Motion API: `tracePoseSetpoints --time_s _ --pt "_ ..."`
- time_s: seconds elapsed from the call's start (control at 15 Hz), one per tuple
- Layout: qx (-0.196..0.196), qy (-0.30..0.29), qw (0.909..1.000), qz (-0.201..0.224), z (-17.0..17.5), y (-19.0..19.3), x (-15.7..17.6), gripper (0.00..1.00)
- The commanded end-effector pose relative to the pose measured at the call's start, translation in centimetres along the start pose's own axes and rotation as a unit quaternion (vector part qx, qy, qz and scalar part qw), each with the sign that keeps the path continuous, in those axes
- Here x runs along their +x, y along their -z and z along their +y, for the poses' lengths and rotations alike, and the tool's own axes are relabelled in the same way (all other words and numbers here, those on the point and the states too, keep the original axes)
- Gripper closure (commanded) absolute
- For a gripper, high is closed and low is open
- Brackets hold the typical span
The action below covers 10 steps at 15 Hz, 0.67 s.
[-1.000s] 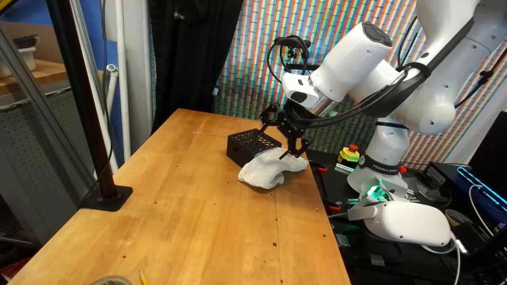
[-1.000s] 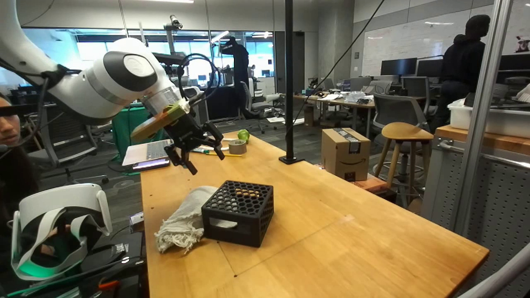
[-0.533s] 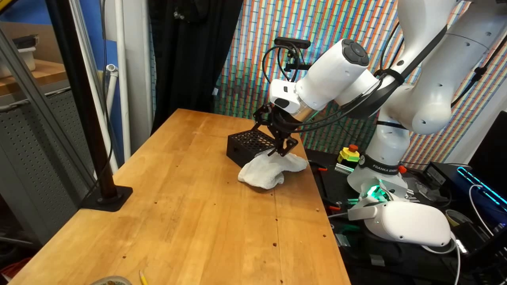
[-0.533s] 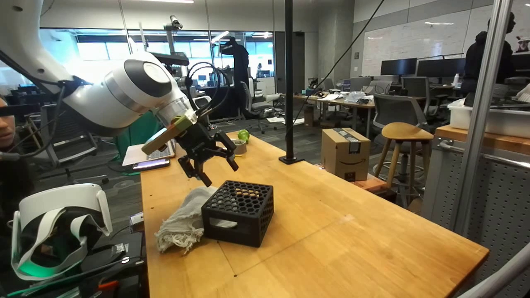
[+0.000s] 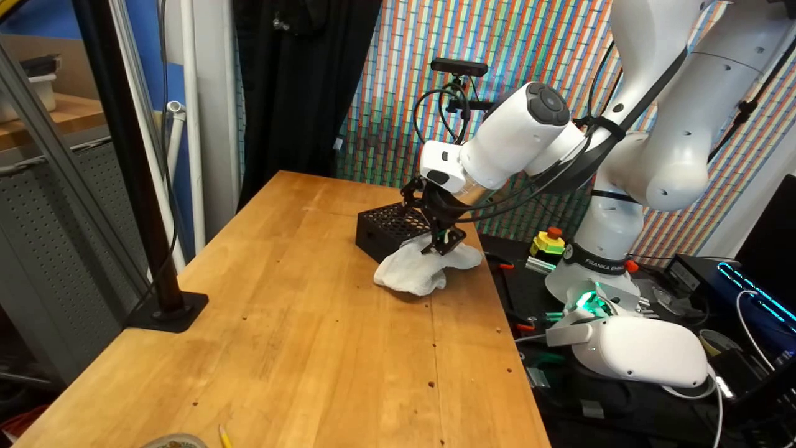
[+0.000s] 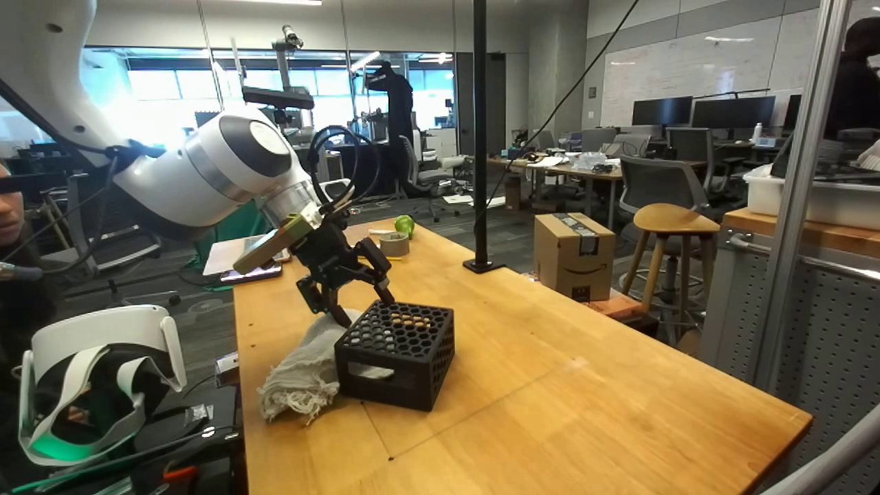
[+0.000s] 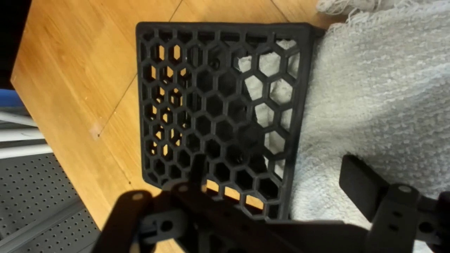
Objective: Pick up the white towel from from the table and put it in the small black basket.
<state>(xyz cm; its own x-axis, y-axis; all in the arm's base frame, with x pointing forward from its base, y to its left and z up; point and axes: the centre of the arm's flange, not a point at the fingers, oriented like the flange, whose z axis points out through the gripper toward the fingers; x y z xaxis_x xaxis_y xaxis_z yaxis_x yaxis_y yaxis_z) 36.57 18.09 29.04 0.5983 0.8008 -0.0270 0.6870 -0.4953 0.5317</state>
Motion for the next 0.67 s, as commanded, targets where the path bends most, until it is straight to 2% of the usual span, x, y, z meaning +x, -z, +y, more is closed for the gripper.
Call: tracePoseSetpoints --time_s 0.0,0.33,0.47,0.6 --pt "-0.023 -0.013 0.9996 -0.009 0.0 -1.8 0.2 0.29" --pt "-0.04 -0.024 0.9989 -0.008 -0.1 -2.1 -0.2 0.68" --pt "-0.049 -0.032 0.9983 -0.006 0.2 -1.6 -0.1 0.79" --pt "-0.059 -0.038 0.9976 -0.003 0.6 -1.1 -0.2 0.86"
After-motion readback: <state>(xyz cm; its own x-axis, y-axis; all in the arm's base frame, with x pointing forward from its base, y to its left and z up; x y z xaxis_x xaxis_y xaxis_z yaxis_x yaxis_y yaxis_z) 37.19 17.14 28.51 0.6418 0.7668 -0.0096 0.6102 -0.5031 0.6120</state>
